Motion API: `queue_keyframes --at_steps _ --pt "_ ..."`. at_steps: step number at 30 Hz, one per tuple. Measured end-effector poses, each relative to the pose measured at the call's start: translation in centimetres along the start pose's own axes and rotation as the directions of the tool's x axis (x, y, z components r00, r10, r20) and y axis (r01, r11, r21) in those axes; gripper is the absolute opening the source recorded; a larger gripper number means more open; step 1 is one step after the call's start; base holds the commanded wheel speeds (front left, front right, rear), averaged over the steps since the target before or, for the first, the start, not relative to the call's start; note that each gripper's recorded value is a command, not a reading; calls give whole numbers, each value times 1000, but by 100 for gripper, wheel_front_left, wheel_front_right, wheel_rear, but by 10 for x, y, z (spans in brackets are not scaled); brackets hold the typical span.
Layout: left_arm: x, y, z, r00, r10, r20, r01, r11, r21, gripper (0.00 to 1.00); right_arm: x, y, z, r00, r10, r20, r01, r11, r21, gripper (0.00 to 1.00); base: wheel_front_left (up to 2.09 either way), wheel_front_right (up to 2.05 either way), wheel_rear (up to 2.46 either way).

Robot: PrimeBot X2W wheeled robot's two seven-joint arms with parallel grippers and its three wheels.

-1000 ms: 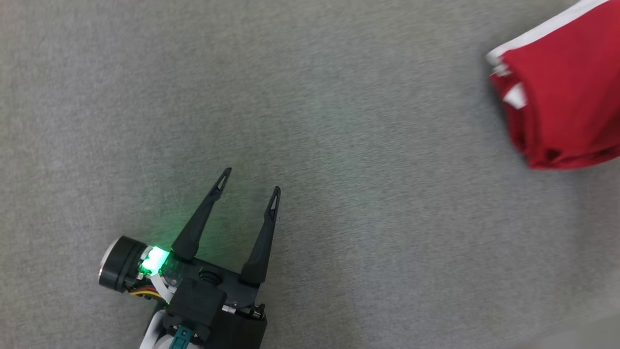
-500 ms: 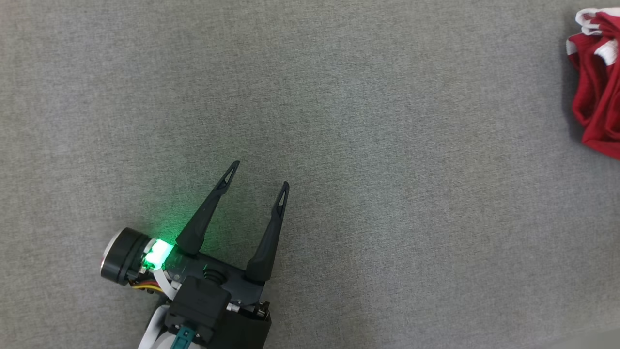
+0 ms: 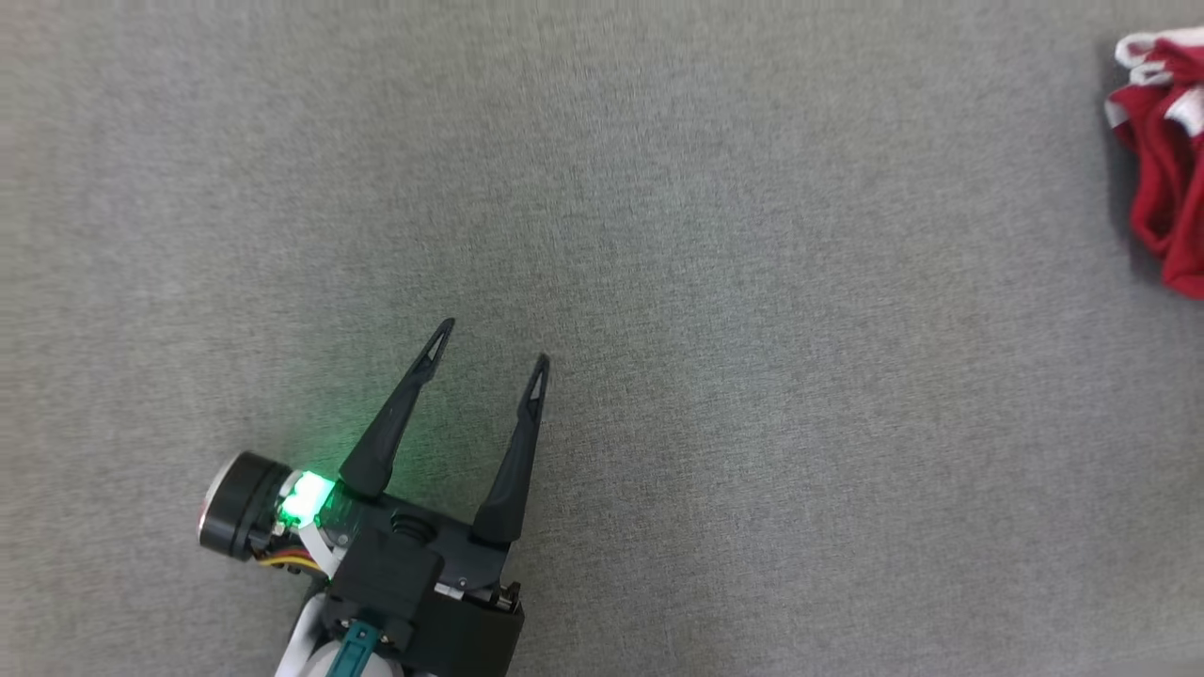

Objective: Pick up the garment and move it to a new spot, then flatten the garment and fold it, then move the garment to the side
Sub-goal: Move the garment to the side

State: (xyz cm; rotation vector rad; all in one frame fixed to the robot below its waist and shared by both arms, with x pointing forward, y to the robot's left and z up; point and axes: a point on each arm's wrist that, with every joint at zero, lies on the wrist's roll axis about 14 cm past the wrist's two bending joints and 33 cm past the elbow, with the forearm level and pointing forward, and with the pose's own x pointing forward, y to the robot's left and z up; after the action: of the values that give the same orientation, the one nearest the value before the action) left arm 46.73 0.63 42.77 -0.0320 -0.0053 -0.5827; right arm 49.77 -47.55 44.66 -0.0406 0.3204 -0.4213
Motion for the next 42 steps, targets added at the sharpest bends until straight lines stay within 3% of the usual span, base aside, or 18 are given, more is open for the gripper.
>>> queue_keyframes --at_steps 6,15,21,29,36,42 --pt "-15 8 7 996 89 -16 -90 994 -58 100 -10 39 36 985 124 124 -116 991 -67 100 0 0 0" --pt "-59 26 25 967 251 -36 -254 960 -123 100 -93 131 20 903 371 216 -362 928 -84 100 0 0 0" --pt "-89 28 35 949 311 -42 -314 935 -163 100 -144 168 17 853 449 267 -450 891 -60 100 0 0 0" --pt "-124 36 79 912 405 70 -391 907 -156 100 -205 200 49 759 503 412 -525 848 -69 100 0 0 0" --pt "-161 50 101 856 500 131 -478 862 -170 100 -249 216 65 688 530 495 -557 823 -106 100 0 0 0" --pt "-182 49 118 838 512 191 -495 859 -130 100 -276 215 60 681 510 525 -561 824 -74 100 0 0 0"
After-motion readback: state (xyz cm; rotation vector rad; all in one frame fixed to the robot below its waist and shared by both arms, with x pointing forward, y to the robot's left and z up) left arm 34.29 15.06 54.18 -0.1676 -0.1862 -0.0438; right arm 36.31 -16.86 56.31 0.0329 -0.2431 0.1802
